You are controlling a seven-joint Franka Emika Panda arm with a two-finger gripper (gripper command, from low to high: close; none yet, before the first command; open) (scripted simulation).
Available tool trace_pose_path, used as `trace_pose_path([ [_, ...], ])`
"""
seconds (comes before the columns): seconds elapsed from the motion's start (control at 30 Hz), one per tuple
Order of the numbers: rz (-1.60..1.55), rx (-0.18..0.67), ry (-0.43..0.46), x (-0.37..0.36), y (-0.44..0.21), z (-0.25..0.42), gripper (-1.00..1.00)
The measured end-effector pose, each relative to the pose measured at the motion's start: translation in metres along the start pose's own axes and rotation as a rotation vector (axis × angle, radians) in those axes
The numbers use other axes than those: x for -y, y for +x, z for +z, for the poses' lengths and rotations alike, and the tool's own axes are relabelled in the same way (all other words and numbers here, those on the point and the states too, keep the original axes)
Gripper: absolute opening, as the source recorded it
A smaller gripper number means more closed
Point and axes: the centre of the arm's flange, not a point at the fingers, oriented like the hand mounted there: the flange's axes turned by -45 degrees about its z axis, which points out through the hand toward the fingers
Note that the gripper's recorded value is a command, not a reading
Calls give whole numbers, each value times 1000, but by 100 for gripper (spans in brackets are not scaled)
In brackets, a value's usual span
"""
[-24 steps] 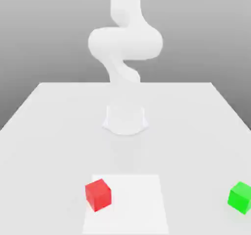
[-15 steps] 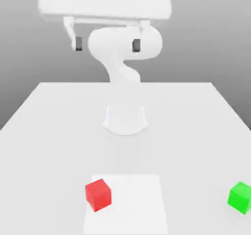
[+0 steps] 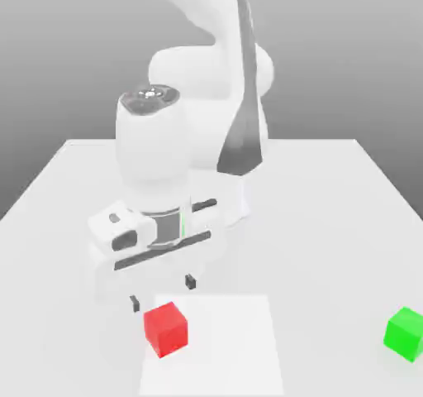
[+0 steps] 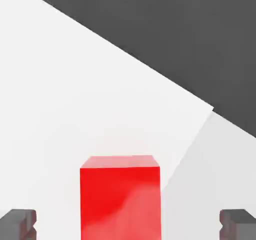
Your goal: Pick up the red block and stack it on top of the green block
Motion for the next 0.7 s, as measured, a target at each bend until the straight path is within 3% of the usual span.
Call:
trace_pose_path([
  [0.07, -2, 2, 1, 1, -1, 22, 0],
  [0.1, -1, 2, 2, 1, -2, 32, -100],
  [0.33, -1, 4, 3, 1, -2, 35, -100],
  [0.53, -9, 4, 4, 4, 3, -20, -100],
  [0.7, -188, 10, 0, 83, 92, -37, -100],
])
